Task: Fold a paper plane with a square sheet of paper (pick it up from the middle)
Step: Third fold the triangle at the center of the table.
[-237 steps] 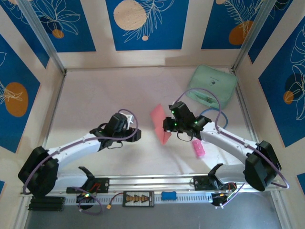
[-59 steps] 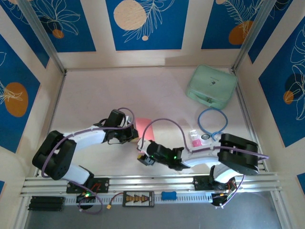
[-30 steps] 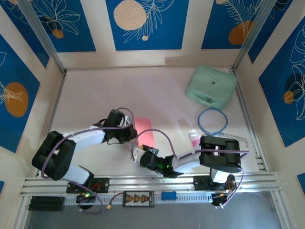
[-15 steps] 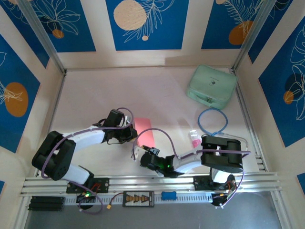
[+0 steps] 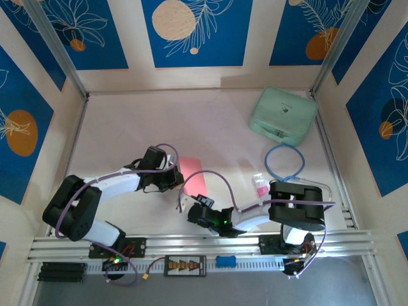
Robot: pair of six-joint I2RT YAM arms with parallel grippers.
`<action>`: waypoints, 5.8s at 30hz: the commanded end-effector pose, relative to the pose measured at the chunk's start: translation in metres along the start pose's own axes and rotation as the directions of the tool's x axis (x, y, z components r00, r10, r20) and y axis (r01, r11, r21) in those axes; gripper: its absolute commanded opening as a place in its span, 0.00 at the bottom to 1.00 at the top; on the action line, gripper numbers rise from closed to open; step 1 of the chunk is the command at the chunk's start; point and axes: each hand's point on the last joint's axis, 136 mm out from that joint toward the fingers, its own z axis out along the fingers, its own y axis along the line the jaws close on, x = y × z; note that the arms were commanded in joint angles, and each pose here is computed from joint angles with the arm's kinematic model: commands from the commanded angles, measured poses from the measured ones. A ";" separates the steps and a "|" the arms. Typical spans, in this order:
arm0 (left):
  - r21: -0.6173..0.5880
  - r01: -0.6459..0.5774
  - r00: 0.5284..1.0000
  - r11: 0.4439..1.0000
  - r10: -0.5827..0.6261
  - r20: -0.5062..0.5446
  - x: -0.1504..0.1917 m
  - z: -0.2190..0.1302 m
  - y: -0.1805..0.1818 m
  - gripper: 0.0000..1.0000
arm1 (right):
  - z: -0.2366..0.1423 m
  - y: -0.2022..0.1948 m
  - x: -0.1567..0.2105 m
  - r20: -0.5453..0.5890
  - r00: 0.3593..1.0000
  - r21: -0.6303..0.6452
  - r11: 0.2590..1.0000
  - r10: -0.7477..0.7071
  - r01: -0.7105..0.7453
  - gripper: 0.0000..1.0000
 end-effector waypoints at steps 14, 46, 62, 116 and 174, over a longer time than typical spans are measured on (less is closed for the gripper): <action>-0.164 -0.093 0.990 0.982 0.109 0.092 -0.024 -0.048 0.005 0.42 | -0.021 0.010 -0.006 -0.266 0.840 -0.407 0.734 0.473 -0.543 0.00; -0.066 -0.213 0.957 0.975 0.195 -0.216 -0.027 0.050 0.011 0.05 | -0.005 0.008 -0.034 -0.404 0.630 -0.502 0.415 0.663 -0.759 0.00; -0.091 -0.237 0.953 0.967 0.213 -0.214 -0.026 0.050 0.020 0.04 | 0.011 -0.010 -0.010 -0.416 0.651 -0.405 0.511 0.635 -0.758 0.00; -0.091 -0.229 0.954 0.969 0.205 -0.219 -0.022 0.048 0.021 0.04 | 0.023 -0.022 0.030 -0.480 0.582 -0.180 0.575 0.657 -0.798 0.00; -0.087 -0.227 0.954 0.970 0.203 -0.220 -0.022 0.048 0.020 0.03 | 0.028 -0.024 0.039 -0.506 0.561 -0.140 0.579 0.655 -0.803 0.00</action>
